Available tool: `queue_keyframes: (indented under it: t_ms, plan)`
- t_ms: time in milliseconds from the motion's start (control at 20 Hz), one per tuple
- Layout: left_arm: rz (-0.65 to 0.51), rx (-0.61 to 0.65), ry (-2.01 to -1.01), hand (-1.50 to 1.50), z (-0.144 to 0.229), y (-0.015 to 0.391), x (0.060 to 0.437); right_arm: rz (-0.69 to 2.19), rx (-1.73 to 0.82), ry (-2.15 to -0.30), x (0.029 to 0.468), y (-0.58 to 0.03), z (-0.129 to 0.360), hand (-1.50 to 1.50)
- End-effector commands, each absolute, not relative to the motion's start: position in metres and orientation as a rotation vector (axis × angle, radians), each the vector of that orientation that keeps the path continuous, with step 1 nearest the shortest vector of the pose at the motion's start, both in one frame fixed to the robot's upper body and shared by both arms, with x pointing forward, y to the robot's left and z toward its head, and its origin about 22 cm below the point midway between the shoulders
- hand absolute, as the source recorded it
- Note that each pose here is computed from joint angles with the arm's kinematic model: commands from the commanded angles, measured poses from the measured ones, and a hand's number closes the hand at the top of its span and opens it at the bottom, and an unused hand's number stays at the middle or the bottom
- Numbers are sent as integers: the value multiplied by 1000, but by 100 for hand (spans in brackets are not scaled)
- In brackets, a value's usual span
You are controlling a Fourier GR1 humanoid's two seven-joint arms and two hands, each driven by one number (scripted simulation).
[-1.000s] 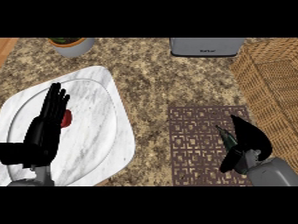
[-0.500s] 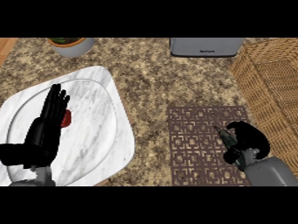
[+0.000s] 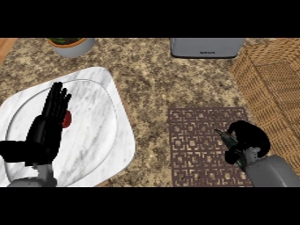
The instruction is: Pick the eggplant from the placemat and place it in the basket
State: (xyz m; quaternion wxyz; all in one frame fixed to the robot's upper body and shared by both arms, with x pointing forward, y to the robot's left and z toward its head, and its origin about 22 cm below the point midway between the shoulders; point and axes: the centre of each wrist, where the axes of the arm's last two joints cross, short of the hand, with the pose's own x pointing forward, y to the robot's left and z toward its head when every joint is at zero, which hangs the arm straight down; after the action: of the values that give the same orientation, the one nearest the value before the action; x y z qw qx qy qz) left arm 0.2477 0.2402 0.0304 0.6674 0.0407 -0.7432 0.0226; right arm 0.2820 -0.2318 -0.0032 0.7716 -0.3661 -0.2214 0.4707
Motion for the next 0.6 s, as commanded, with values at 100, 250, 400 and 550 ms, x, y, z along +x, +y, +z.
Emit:
queue_keyframes:
  t_ms: [100,250,400,550]
  plan:
    - [43,87,-1672,0,34,251,242,944,-822,-479,315,-209,-12,150]
    - [15,34,-1692,0,28,227,245,521,-992,-388,349,-238,18,150]
    - [-6,21,-1722,0,35,225,250,277,-1065,-363,370,-261,44,150]
    - [-20,-12,-1729,0,43,217,254,172,-1178,-339,386,-266,51,150]
